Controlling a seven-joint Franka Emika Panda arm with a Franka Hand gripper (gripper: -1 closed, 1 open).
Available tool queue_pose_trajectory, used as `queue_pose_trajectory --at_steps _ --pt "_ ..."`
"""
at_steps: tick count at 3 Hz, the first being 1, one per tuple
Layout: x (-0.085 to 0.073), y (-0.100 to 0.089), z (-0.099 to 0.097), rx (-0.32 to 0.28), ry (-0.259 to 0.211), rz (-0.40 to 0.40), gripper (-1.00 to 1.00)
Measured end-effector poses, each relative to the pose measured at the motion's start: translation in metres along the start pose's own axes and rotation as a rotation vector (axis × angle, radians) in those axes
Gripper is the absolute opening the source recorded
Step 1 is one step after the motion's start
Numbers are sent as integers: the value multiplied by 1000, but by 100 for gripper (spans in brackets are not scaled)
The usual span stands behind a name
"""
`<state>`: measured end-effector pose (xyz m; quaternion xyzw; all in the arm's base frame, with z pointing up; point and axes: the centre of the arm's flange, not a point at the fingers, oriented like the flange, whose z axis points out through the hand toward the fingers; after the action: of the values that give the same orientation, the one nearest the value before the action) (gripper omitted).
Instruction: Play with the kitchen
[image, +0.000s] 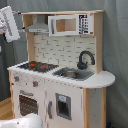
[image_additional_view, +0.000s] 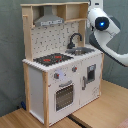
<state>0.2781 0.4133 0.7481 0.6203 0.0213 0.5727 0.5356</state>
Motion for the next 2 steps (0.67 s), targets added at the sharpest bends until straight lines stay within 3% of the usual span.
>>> queue_pose_trajectory --at_steps 1,2 --pt "-4 -20 -16 -34 25 -112 100" --pt "-12 -46 -35 -32 54 -211 100"
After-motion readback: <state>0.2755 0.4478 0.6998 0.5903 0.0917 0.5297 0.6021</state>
